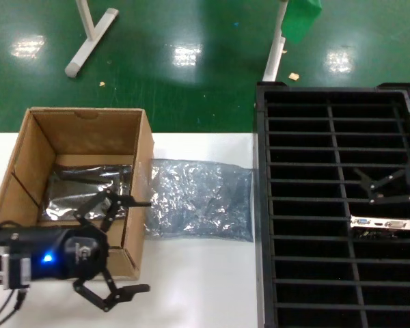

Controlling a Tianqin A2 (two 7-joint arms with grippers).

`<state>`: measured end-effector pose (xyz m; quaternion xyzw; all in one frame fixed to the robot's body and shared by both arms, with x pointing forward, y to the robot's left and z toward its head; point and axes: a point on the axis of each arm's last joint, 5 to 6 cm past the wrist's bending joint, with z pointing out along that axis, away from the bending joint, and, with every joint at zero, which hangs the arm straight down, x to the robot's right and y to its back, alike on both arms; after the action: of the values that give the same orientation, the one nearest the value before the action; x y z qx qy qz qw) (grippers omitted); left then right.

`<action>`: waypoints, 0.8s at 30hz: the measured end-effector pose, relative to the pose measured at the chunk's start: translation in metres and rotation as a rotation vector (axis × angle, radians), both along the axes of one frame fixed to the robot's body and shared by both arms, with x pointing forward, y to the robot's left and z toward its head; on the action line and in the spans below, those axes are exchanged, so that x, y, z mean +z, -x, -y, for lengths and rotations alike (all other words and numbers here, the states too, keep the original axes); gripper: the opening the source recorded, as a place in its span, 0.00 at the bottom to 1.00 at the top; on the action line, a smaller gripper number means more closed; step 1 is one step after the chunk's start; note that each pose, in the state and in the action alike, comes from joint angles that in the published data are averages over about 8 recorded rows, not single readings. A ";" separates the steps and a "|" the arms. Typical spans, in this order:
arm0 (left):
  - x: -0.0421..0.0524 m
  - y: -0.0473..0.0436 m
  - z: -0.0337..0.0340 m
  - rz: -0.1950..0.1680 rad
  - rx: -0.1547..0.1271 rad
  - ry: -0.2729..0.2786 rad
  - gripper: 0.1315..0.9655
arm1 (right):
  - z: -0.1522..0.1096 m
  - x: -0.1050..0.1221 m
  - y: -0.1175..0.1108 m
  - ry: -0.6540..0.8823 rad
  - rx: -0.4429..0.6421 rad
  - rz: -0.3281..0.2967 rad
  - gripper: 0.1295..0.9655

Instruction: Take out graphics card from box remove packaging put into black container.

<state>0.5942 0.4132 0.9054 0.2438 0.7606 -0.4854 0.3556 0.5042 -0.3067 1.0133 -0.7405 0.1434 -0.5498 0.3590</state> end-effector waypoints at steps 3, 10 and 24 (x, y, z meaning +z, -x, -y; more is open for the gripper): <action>-0.0075 -0.0010 0.0130 -0.030 0.035 0.009 1.00 | -0.001 -0.006 -0.002 -0.035 0.010 0.007 0.99; -0.0238 -0.0008 0.0429 -0.097 0.129 0.043 1.00 | -0.005 -0.020 -0.005 -0.120 0.023 0.024 1.00; -0.0458 0.0082 0.0931 -0.206 0.355 0.158 1.00 | -0.010 -0.049 -0.010 -0.296 0.004 0.052 1.00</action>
<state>0.5860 0.3202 0.8596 0.0264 0.7834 -0.4956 0.3740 0.5140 -0.2967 0.9641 -0.6652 0.2123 -0.5408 0.4690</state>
